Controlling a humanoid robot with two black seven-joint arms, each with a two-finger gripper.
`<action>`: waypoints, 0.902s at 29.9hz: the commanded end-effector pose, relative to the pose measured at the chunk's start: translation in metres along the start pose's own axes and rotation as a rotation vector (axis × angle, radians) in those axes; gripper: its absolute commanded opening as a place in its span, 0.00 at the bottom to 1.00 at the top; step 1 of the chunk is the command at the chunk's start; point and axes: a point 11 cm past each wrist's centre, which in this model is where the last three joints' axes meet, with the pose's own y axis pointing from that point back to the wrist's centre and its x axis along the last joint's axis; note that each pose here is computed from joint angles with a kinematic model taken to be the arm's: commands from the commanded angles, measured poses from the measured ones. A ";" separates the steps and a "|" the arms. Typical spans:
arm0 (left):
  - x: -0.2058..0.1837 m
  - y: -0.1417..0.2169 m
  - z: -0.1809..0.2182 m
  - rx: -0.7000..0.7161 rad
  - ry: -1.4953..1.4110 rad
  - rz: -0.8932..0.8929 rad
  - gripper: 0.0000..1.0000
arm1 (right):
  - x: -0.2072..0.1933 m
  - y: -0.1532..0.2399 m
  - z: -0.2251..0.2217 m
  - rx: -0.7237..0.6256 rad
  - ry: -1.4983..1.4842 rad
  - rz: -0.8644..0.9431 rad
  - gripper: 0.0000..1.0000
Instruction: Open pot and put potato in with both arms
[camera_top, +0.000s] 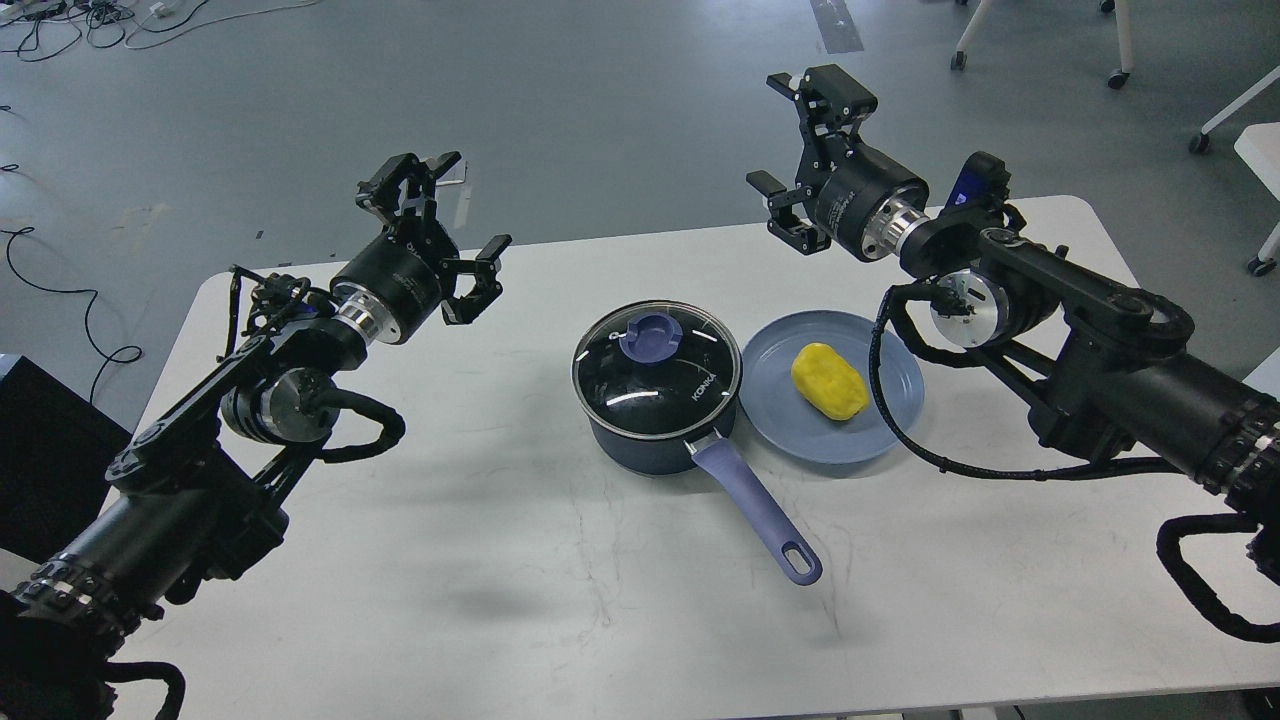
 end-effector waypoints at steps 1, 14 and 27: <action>-0.003 0.000 0.002 -0.005 0.000 -0.008 0.98 | 0.002 0.001 -0.001 0.003 0.000 0.004 1.00; 0.002 0.002 0.007 -0.007 -0.015 -0.002 0.98 | 0.002 0.000 -0.004 0.004 0.012 0.001 1.00; -0.005 0.000 -0.001 0.014 -0.015 -0.024 0.98 | -0.002 -0.002 -0.005 0.006 0.016 -0.010 1.00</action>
